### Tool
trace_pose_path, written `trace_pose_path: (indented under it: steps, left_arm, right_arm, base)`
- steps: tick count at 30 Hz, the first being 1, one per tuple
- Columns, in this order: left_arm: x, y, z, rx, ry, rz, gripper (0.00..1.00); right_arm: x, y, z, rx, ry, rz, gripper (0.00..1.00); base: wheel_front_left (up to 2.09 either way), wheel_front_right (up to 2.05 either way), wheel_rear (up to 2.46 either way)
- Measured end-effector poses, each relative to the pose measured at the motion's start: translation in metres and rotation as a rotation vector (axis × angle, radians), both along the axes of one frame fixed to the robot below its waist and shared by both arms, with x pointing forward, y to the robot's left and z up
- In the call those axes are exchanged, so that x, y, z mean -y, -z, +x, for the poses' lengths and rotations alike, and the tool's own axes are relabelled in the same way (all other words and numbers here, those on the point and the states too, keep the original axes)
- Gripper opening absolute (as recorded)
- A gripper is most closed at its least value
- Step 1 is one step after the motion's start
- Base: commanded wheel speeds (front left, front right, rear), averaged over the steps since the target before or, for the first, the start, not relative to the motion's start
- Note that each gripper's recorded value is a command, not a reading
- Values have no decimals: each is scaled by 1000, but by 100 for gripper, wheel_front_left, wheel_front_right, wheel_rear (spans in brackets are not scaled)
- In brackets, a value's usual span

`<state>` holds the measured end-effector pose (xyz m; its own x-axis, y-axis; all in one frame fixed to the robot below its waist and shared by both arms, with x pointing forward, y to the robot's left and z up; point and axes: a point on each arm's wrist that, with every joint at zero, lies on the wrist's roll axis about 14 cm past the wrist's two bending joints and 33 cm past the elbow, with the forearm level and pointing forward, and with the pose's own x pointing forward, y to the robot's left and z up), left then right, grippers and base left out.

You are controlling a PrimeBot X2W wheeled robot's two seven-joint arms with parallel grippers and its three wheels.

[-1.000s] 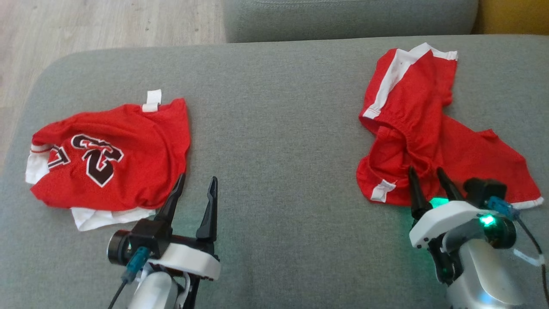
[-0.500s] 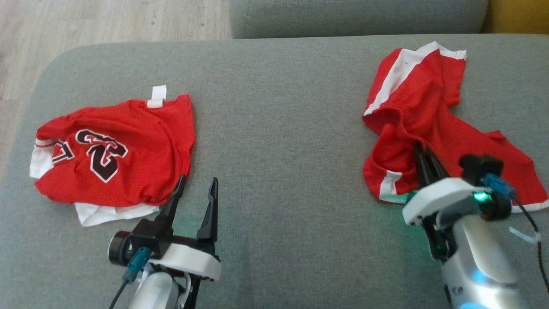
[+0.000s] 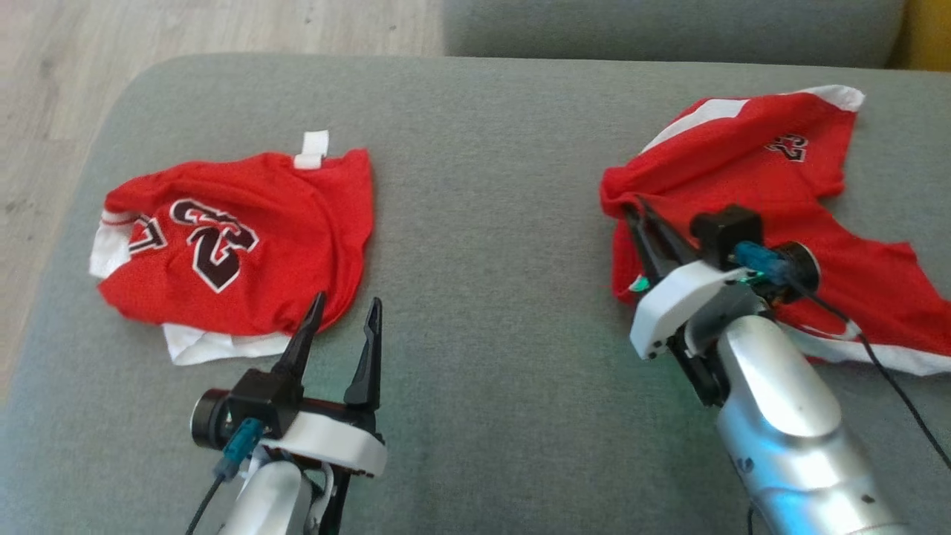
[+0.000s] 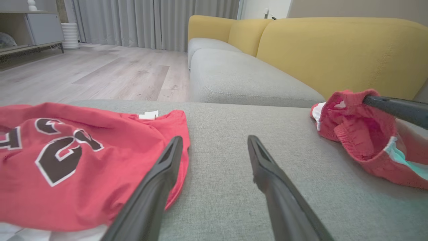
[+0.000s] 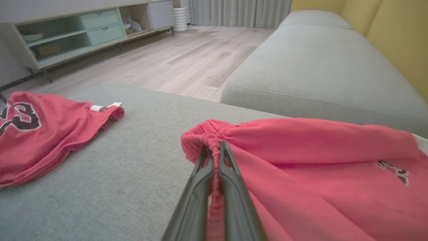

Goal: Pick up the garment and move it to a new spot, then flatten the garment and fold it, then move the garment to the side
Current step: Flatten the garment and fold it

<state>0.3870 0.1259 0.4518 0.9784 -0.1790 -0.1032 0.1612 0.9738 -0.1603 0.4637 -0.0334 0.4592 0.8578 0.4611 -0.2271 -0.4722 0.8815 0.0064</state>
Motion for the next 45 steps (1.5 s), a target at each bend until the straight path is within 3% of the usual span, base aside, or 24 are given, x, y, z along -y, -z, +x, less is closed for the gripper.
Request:
trace_pose_path:
  steps: [4, 5, 6, 7, 12, 18, 29, 34, 38, 45]
  left_arm:
    - [-8, 3, -3, -12, -23, 3, 100]
    - [-10, 4, -4, -14, -29, 4, 100]
    - [-12, 5, -4, -17, -34, 4, 100]
    - [-13, 6, -5, -20, -40, 1, 100]
    - [-14, 7, -5, -24, -45, -3, 100]
    - [-2, 1, 1, -3, -11, -10, 100]
    - [37, -17, 15, 56, 102, -20, 100]
    - [68, -21, 18, 70, 198, -24, 100]
    - [84, -19, 19, 64, 244, -29, 100]
    - [117, -5, 20, 30, 368, -12, 100]
  right_arm:
    - [-20, 14, -2, -36, -74, -49, 0]
    - [-24, 20, -3, -51, -88, -61, 4]
    - [-26, 25, -5, -66, -100, -75, 47]
    - [-28, 29, -5, -72, -112, -94, 100]
    - [-29, 29, -5, -64, -111, -72, 100]
    - [-2, 12, 1, -7, -14, -5, 100]
    - [117, -1, -27, 86, 350, 88, 100]
    - [184, 9, -72, 88, 546, 69, 100]
    - [200, 27, -102, 43, 607, 58, 100]
    - [210, 18, -98, 83, 638, 69, 100]
  base:
    - [0, 0, 0]
    - [0, 0, 0]
    - [0, 0, 0]
    - [0, 0, 0]
    - [0, 0, 0]
    - [0, 0, 0]
    - [0, 0, 0]
    - [0, 0, 0]
    - [0, 0, 0]
    - [0, 0, 0]
